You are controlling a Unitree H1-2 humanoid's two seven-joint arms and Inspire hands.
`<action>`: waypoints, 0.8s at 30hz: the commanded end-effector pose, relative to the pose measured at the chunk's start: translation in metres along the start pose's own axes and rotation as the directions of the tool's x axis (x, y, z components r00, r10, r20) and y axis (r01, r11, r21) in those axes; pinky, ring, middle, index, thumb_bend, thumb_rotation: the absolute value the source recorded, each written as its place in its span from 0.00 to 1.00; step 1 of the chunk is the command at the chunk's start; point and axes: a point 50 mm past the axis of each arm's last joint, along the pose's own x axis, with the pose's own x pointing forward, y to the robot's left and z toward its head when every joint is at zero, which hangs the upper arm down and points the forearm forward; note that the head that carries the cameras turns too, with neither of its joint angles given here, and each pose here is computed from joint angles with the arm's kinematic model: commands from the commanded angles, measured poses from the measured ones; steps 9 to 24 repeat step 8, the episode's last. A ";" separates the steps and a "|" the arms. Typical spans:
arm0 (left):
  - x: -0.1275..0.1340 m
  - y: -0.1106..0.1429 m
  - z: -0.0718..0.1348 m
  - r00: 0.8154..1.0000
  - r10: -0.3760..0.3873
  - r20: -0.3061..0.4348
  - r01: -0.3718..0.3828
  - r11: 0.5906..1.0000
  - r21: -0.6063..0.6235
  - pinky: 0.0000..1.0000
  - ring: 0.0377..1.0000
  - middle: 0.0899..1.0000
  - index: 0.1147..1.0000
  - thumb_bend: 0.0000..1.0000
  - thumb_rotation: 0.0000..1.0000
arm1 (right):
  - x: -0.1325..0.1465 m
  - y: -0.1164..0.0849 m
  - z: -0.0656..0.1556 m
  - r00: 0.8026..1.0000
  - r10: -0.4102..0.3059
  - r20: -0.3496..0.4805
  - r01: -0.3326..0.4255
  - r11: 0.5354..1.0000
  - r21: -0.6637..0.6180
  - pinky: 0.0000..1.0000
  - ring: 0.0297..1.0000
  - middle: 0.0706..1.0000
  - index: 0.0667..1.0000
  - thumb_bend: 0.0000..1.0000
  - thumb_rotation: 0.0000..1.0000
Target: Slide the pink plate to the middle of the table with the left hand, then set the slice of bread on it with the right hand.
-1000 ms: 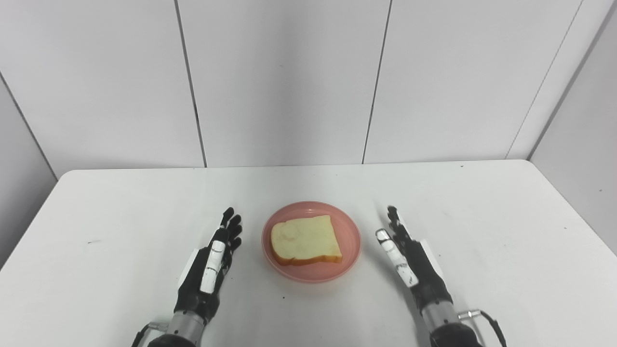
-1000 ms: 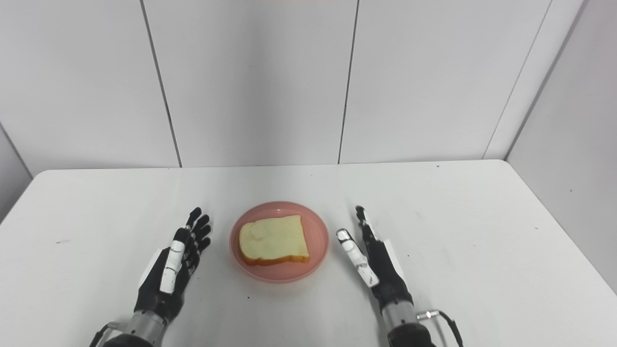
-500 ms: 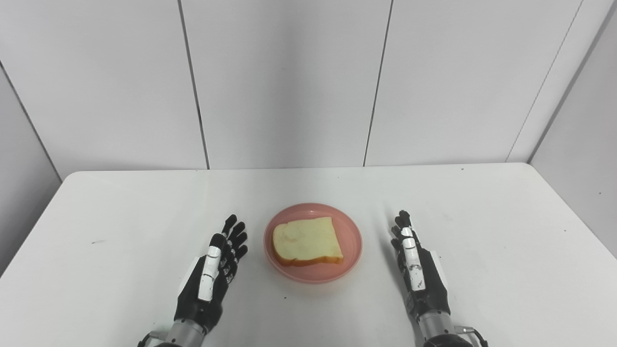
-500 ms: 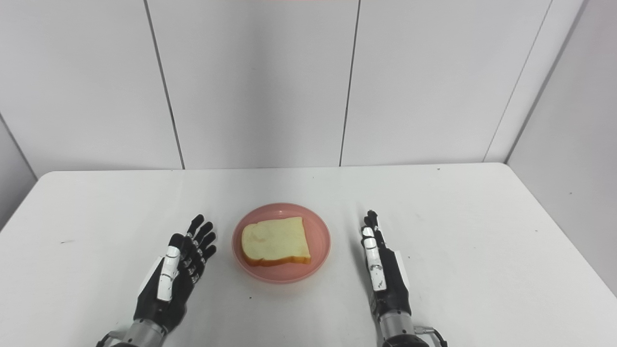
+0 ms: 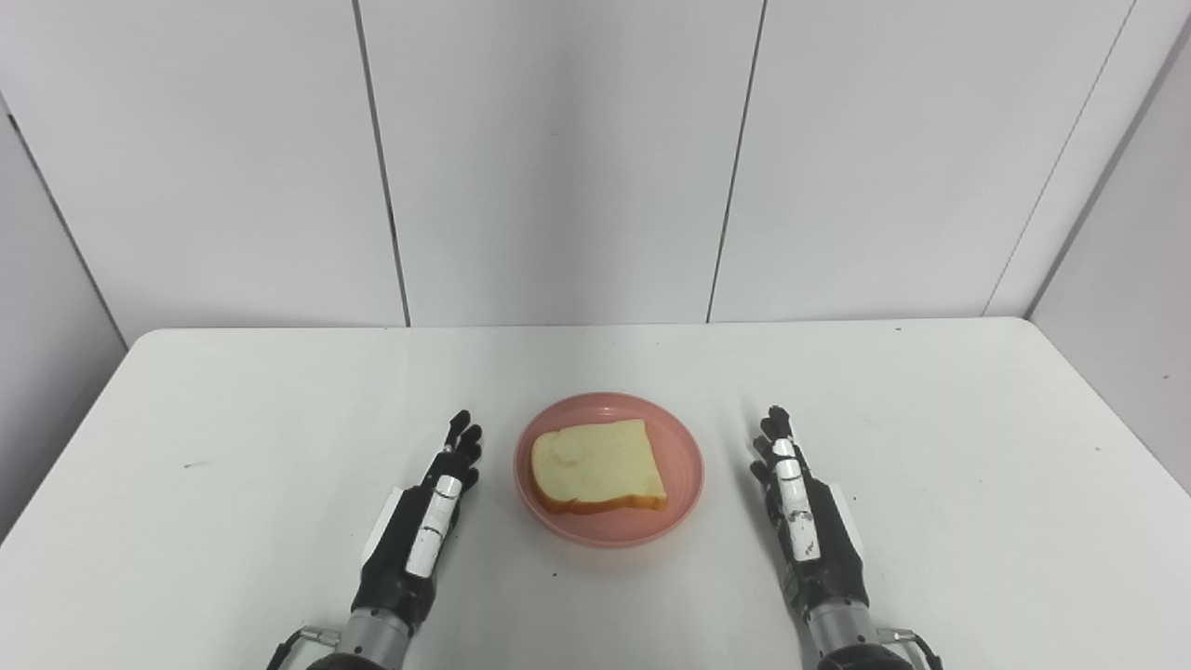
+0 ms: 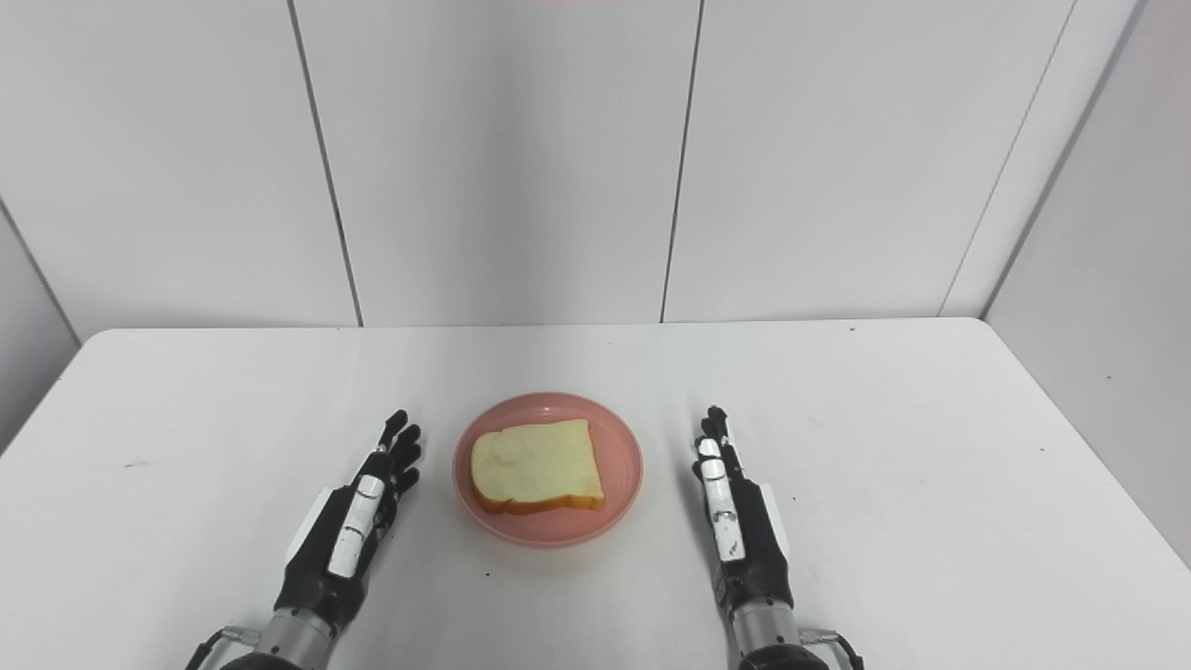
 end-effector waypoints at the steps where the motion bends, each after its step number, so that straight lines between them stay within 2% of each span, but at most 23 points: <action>1: -0.006 0.005 -0.014 0.995 0.013 -0.094 -0.012 1.000 0.004 1.00 1.00 1.00 1.00 0.62 1.00 | -0.006 0.004 -0.011 0.999 0.016 -0.034 -0.015 1.000 0.015 0.99 0.99 1.00 1.00 0.26 1.00; 6: -0.003 0.005 -0.015 0.996 0.004 -0.094 -0.002 1.000 0.023 1.00 1.00 1.00 1.00 0.65 1.00 | -0.006 0.005 -0.010 0.999 0.031 -0.037 -0.032 0.999 -0.008 0.99 0.99 1.00 1.00 0.28 1.00; 24: -0.002 0.004 -0.015 0.997 0.013 -0.080 -0.011 1.000 0.020 1.00 1.00 1.00 1.00 0.64 1.00 | -0.006 0.005 -0.009 0.999 0.038 -0.036 -0.038 0.999 -0.004 1.00 1.00 1.00 1.00 0.28 1.00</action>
